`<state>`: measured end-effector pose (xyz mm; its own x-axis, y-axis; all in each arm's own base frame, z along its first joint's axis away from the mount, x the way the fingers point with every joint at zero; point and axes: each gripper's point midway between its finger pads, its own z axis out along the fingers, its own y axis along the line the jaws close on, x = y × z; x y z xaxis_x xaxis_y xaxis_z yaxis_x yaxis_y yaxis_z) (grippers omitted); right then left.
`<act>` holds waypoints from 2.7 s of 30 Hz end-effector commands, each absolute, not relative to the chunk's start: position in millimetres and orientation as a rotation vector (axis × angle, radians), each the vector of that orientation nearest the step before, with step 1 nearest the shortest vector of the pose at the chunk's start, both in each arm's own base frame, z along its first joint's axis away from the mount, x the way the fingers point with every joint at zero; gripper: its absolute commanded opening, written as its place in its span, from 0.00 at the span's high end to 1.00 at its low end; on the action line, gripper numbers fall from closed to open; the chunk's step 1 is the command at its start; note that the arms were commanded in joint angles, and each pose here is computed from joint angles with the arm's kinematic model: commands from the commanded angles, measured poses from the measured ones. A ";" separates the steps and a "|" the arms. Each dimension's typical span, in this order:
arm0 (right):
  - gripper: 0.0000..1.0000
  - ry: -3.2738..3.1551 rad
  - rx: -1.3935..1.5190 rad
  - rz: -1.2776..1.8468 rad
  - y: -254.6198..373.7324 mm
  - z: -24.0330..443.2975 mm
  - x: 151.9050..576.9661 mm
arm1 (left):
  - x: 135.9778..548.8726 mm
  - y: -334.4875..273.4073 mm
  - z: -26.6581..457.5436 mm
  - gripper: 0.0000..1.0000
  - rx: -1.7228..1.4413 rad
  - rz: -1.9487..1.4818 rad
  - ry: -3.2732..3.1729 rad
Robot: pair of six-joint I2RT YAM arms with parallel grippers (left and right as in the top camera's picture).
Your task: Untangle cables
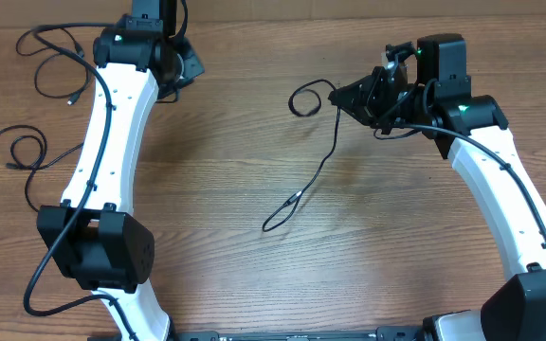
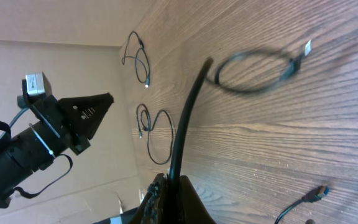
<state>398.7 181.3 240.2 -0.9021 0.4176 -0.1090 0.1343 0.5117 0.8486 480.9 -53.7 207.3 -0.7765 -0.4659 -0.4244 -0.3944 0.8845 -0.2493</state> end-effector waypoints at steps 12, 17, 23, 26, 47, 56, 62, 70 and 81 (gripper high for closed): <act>0.96 2.182 0.486 1.653 198.7 316.0 422.6 | 429.8 -208.6 223.9 0.96 0.333 -0.867 2.629; 0.96 2.188 0.509 1.714 206.6 320.5 418.1 | 426.3 -234.7 229.0 0.96 0.410 -0.887 2.585; 0.96 2.176 0.491 1.767 223.4 329.5 413.1 | 423.6 -261.0 234.8 0.96 0.490 -0.889 2.528; 0.96 2.133 0.462 1.804 229.4 341.7 413.7 | 428.7 -262.1 233.5 0.96 0.458 -0.831 2.527; 0.96 2.171 0.366 2.137 273.6 378.6 371.1 | 519.9 -190.5 254.8 0.96 -0.220 -0.320 2.283; 0.96 2.246 0.261 2.225 279.1 382.0 349.2 | 537.5 -188.7 271.9 0.96 -0.329 -0.389 2.178; 0.96 2.285 0.191 2.259 279.6 382.3 338.1 | 547.3 -164.4 276.3 0.96 -0.385 -0.335 2.137; 0.96 2.285 0.076 2.251 279.5 381.5 330.7 | 553.7 -104.3 266.0 0.96 -0.503 -0.232 2.154; 0.96 2.310 0.164 2.062 258.4 344.7 352.4 | 531.9 -5.5 231.8 0.96 -0.708 -0.054 2.280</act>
<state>352.7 269.1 340.3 -0.9814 0.1112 0.1566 0.1673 0.0952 0.9813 530.4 -53.7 242.0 -0.6189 -0.4574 -0.6386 -0.3617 0.8876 -0.2852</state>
